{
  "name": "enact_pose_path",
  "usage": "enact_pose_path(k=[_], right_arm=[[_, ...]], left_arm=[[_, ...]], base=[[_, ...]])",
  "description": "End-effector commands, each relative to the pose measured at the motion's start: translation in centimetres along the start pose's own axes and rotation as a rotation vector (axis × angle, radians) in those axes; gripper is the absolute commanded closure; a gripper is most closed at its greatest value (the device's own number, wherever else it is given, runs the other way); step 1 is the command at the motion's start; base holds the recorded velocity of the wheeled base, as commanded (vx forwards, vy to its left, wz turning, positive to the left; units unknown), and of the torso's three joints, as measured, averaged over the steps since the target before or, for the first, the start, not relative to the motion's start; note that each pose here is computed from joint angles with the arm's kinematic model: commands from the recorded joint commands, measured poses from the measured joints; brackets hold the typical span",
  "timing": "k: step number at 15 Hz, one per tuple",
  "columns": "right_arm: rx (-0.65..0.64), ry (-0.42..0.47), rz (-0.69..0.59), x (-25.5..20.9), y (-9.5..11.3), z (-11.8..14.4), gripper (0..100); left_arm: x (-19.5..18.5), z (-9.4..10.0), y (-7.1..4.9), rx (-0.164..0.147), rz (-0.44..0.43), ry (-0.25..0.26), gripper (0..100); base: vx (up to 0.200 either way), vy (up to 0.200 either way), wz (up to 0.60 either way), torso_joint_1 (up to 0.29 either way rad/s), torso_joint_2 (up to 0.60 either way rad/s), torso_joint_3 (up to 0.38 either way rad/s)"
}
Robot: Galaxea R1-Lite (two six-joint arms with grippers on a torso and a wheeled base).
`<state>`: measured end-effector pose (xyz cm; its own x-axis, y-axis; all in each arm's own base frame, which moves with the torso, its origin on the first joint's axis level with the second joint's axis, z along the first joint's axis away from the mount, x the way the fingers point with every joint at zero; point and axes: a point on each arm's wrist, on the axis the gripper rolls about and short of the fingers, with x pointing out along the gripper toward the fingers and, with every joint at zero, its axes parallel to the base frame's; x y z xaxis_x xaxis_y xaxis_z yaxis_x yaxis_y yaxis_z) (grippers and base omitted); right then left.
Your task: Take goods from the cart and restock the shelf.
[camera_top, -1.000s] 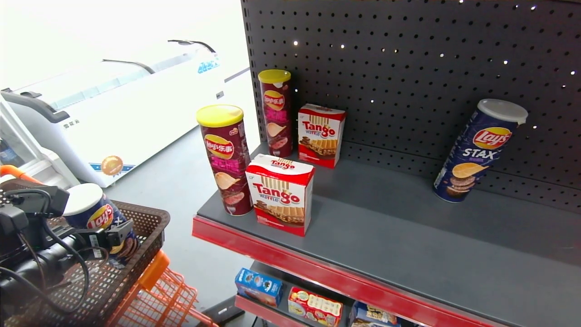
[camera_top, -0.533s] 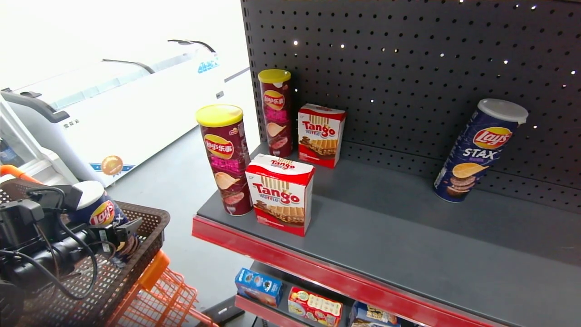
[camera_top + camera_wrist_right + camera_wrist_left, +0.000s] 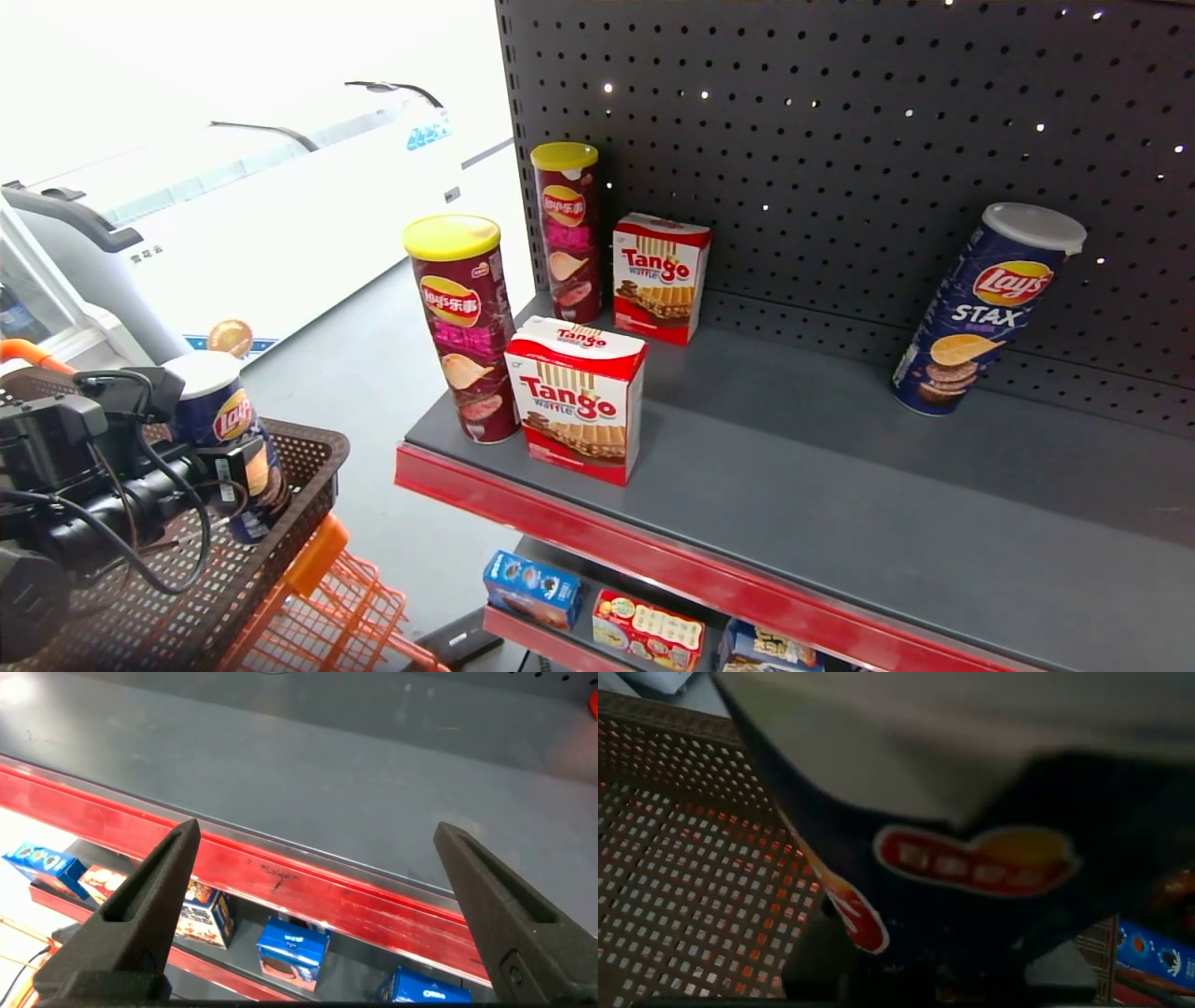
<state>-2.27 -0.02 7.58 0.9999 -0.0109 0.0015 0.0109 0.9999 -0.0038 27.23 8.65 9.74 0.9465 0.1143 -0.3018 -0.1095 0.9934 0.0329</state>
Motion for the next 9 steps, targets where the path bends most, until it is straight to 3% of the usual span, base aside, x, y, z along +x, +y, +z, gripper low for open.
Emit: enact_pose_path(k=[1, 2, 5, 6, 9], right_arm=[[-0.001, 0.0, 0.0, 0.0, 0.0, 0.0, 0], [-0.001, 0.0, 0.0, 0.0, 0.0, 0.0, 0], [-0.001, 0.0, -0.001, 0.0, 0.0, 0.0, 0], [-0.001, 0.0, 0.0, 0.0, 0.0, 0.0, 0], [-0.001, 0.0, -0.001, 0.0, 0.0, 0.0, 0]], left_arm=[[0.0, 0.8, 0.0, 0.008, 0.001, -0.034, 100], [-0.3, 1.6, 0.0, 0.016, 0.003, -0.069, 100], [-1.8, 4.8, -0.3, 0.085, 0.008, -0.189, 100], [-2.5, 5.6, -0.7, 0.104, 0.001, -0.217, 100], [-5.0, 7.7, -2.5, 0.124, -0.053, -0.264, 100]], base=[[0.0, 0.0, 0.0, 0.0, 0.0, 0.0], [0.0, 0.0, 0.0, 0.0, 0.0, 0.0], [0.0, 0.0, 0.0, 0.0, 0.0, 0.0], [0.0, 0.0, 0.0, 0.0, 0.0, 0.0], [0.0, 0.0, 0.0, 0.0, 0.0, 0.0]])
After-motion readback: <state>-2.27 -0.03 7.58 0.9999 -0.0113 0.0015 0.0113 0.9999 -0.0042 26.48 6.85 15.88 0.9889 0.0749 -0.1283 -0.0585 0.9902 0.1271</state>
